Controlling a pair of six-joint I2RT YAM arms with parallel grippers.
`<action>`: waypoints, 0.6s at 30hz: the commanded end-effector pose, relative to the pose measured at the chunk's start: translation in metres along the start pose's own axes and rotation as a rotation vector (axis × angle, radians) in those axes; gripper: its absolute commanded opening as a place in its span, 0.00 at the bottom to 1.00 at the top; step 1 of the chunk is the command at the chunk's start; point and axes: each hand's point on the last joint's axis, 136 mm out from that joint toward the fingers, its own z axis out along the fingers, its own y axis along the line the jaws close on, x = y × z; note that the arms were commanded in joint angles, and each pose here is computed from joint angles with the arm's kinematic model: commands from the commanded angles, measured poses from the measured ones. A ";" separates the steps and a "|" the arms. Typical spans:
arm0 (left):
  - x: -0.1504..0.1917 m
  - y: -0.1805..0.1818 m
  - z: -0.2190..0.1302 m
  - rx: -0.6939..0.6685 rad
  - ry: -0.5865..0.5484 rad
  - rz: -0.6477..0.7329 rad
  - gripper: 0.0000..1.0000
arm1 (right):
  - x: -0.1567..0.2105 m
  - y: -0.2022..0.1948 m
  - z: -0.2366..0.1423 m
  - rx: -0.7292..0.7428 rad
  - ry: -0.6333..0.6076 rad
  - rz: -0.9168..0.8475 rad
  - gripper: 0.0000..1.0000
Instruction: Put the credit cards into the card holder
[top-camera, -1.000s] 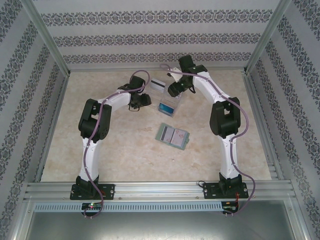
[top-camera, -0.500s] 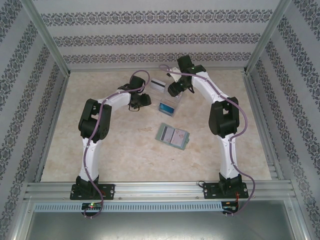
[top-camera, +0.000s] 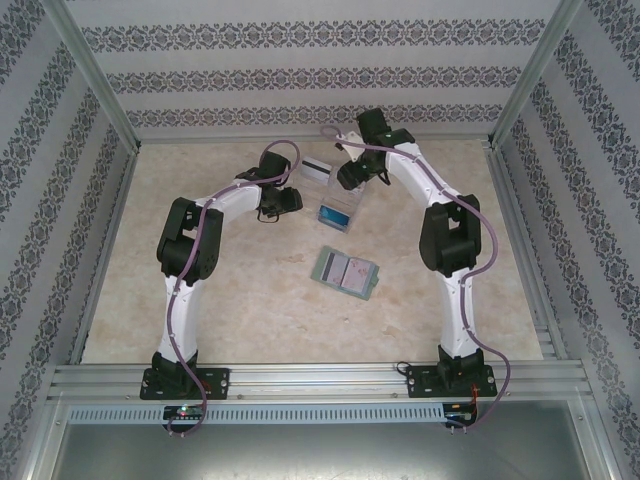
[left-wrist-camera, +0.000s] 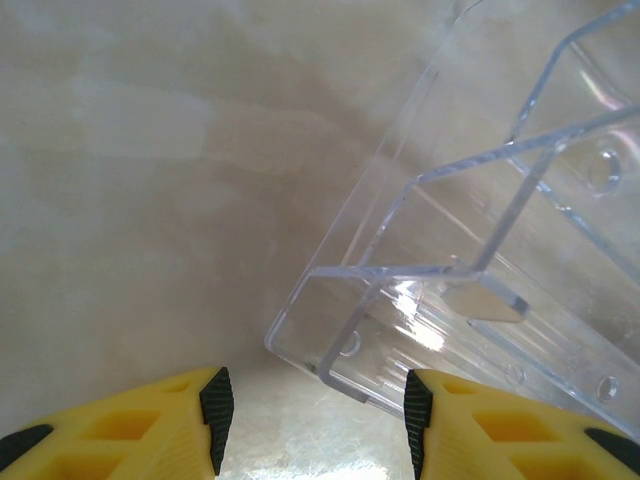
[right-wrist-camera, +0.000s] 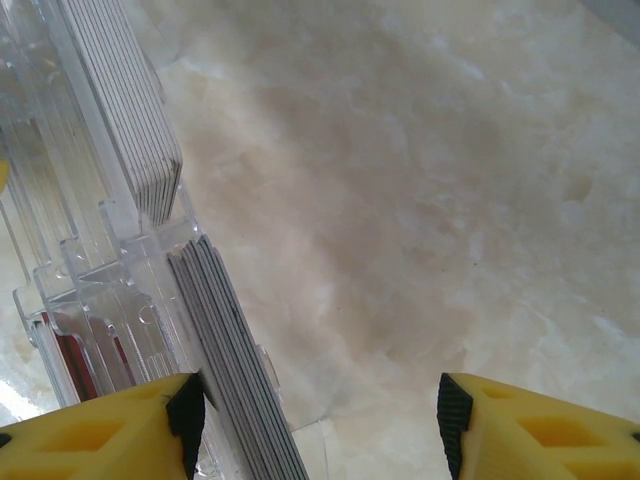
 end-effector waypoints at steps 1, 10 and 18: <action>0.042 0.018 0.024 -0.047 0.130 0.011 0.51 | -0.018 -0.009 -0.029 0.022 -0.082 0.021 0.65; 0.042 0.017 0.023 -0.046 0.130 0.013 0.51 | -0.016 -0.001 -0.026 -0.030 -0.076 0.022 0.51; 0.042 0.019 0.022 -0.052 0.131 0.016 0.51 | -0.015 0.009 -0.029 -0.081 -0.085 0.021 0.52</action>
